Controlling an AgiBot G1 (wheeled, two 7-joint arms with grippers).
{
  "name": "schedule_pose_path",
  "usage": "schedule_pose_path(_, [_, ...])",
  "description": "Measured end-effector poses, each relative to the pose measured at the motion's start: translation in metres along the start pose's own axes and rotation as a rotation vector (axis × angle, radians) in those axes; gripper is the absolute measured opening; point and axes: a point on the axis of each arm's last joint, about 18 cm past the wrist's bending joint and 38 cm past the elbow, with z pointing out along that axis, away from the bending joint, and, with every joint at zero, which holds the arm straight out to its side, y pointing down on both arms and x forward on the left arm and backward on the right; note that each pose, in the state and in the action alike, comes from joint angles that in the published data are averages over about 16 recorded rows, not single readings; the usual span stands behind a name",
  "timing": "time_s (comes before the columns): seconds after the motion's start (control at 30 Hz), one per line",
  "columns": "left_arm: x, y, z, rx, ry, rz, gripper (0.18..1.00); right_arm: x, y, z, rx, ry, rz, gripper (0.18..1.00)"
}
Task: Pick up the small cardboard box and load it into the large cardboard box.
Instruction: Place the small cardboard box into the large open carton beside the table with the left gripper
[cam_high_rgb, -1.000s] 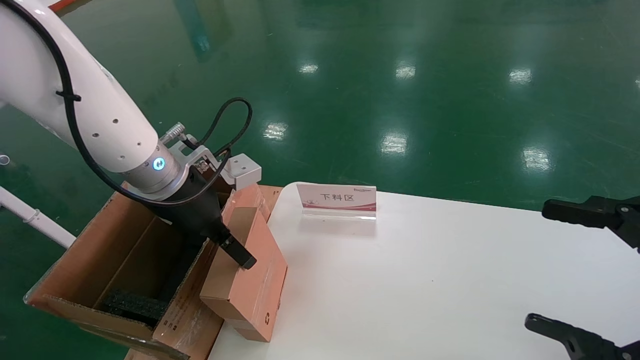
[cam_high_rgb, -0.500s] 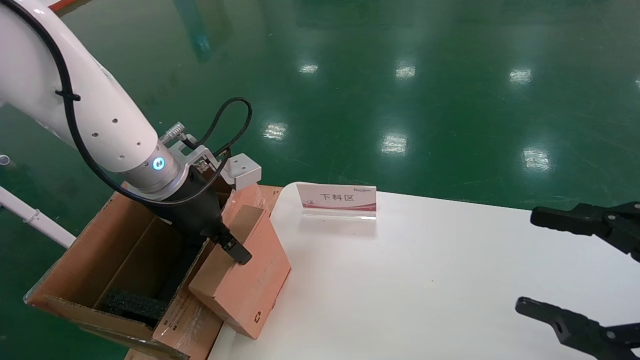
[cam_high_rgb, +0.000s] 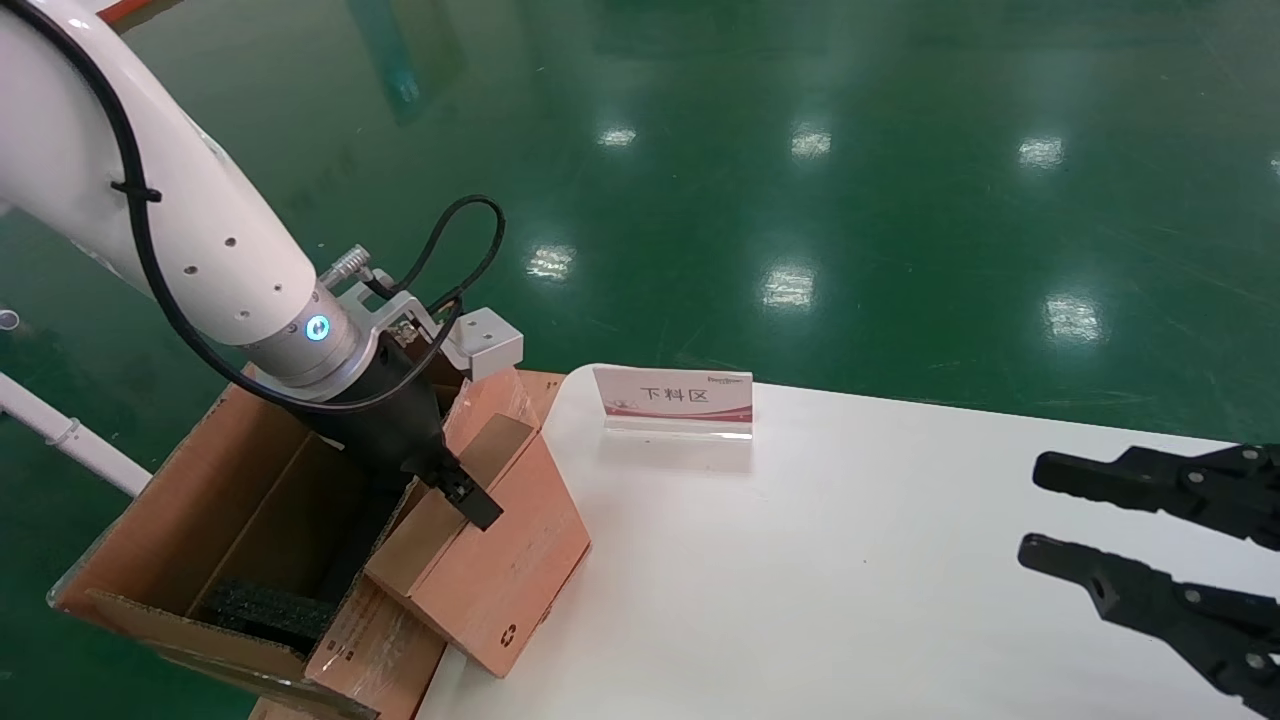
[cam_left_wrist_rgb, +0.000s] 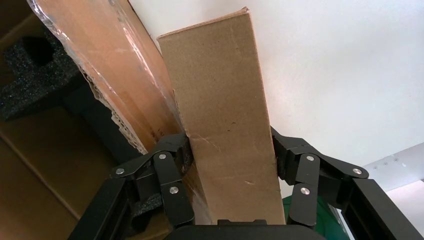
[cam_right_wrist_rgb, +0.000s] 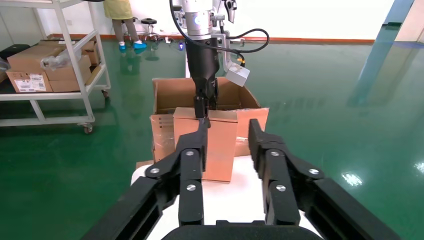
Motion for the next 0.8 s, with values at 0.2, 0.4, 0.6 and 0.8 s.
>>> schedule_pose_path(0.2, [-0.007,-0.010,-0.019,0.068,0.015,-0.023,0.456,0.000,0.000,0.000,0.000,0.000,0.000,0.395])
schedule_pose_path(0.4, [-0.021,-0.024,-0.054,0.185,0.027,-0.049,0.444,0.000,0.000,0.000,0.000,0.000,0.000,0.363])
schedule_pose_path(0.6, [-0.042,-0.038,-0.097,0.318,0.018,-0.064,0.435,0.000,0.000,0.000,0.000,0.000,0.000,0.390])
schedule_pose_path(0.8, [-0.066,-0.043,-0.139,0.415,-0.018,-0.064,0.430,0.000,0.000,0.000,0.000,0.000,0.000,0.472])
